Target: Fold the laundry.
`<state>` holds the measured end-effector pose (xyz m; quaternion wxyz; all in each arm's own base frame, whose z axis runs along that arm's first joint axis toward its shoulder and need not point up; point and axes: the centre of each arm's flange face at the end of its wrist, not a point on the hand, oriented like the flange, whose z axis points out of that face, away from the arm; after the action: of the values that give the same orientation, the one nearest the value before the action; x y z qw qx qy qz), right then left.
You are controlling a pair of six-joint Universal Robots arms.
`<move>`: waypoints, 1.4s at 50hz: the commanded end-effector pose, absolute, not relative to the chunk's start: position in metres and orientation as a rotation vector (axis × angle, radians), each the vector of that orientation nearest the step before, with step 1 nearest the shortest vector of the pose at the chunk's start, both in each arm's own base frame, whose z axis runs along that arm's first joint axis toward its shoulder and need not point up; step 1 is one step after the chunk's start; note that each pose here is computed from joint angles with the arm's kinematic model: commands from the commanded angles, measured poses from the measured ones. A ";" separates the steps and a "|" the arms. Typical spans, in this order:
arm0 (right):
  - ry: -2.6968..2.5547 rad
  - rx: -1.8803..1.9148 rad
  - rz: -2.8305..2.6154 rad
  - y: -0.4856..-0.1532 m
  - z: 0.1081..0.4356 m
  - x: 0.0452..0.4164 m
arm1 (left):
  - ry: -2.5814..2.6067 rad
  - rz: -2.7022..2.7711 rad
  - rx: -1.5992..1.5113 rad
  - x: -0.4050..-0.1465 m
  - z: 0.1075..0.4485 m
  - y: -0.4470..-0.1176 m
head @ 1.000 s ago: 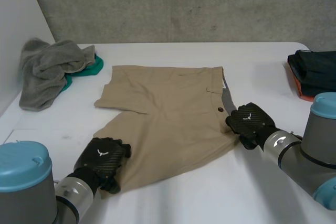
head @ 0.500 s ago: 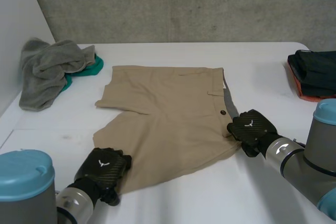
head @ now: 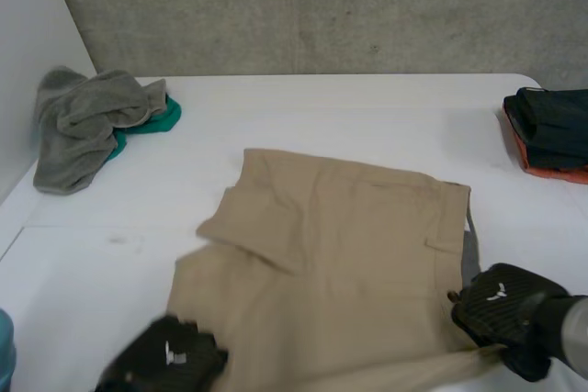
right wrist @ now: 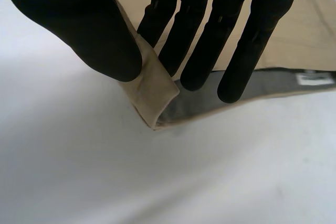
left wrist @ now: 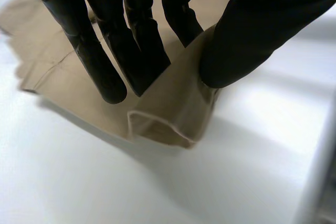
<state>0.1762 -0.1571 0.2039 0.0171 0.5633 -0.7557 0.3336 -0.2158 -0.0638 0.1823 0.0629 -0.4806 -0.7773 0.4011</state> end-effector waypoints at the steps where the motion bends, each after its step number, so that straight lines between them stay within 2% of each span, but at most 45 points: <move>1: -2.354 1.558 1.261 -0.186 0.210 0.176 | -2.211 1.406 -1.397 -0.236 0.198 -0.089; 8: -2.413 1.353 1.435 -0.242 0.179 0.195 | -1.941 1.958 -1.205 -0.284 0.207 -0.189; 14: -2.159 1.103 1.680 -0.302 0.185 0.208 | -1.772 2.242 -1.137 -0.323 0.201 -0.274; 18: -2.073 1.058 1.747 -0.327 0.176 0.221 | -1.745 2.315 -1.125 -0.338 0.192 -0.315; 25: -1.993 1.016 1.839 -0.371 0.149 0.242 | -1.697 2.354 -1.100 -0.368 0.159 -0.360; 28: -1.941 0.976 1.863 -0.383 0.149 0.249 | -1.680 2.359 -1.107 -0.375 0.152 -0.363; 32: -1.934 0.909 1.863 -0.381 0.158 0.248 | -1.664 2.346 -1.102 -0.381 0.153 -0.357; 35: -1.952 0.888 1.848 -0.374 0.161 0.244 | -1.633 2.341 -1.093 -0.384 0.173 -0.342; 39: -2.020 0.885 1.840 -0.343 0.182 0.235 | -1.626 2.328 -1.070 -0.374 0.199 -0.322; 41: -2.109 0.936 1.783 -0.318 0.186 0.229 | -1.636 2.306 -1.052 -0.366 0.209 -0.310; 43: -2.193 0.982 1.721 -0.303 0.181 0.225 | -1.641 2.293 -1.036 -0.360 0.215 -0.301; 44: -2.309 1.027 1.627 -0.287 0.167 0.222 | -1.646 2.282 -1.030 -0.358 0.217 -0.296; 48: -2.507 1.035 1.511 -0.264 0.145 0.217 | -1.677 2.220 -0.993 -0.346 0.218 -0.277; 50: -2.540 1.019 1.516 -0.262 0.140 0.215 | -1.691 2.191 -0.977 -0.341 0.215 -0.269; 61: -2.464 0.893 1.594 -0.296 0.115 0.198 | -1.752 2.113 -0.987 -0.337 0.200 -0.254; 67: -2.185 0.884 1.638 -0.296 0.158 0.175 | -1.689 2.148 -0.972 -0.333 0.223 -0.237; 70: -2.089 0.918 1.618 -0.296 0.169 0.165 | -1.648 2.178 -0.951 -0.329 0.239 -0.231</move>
<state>0.1833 -0.2975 0.1392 0.0946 0.2985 -0.7760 0.5475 -0.3345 -0.2427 0.2155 0.1180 -0.3338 -0.5852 0.7295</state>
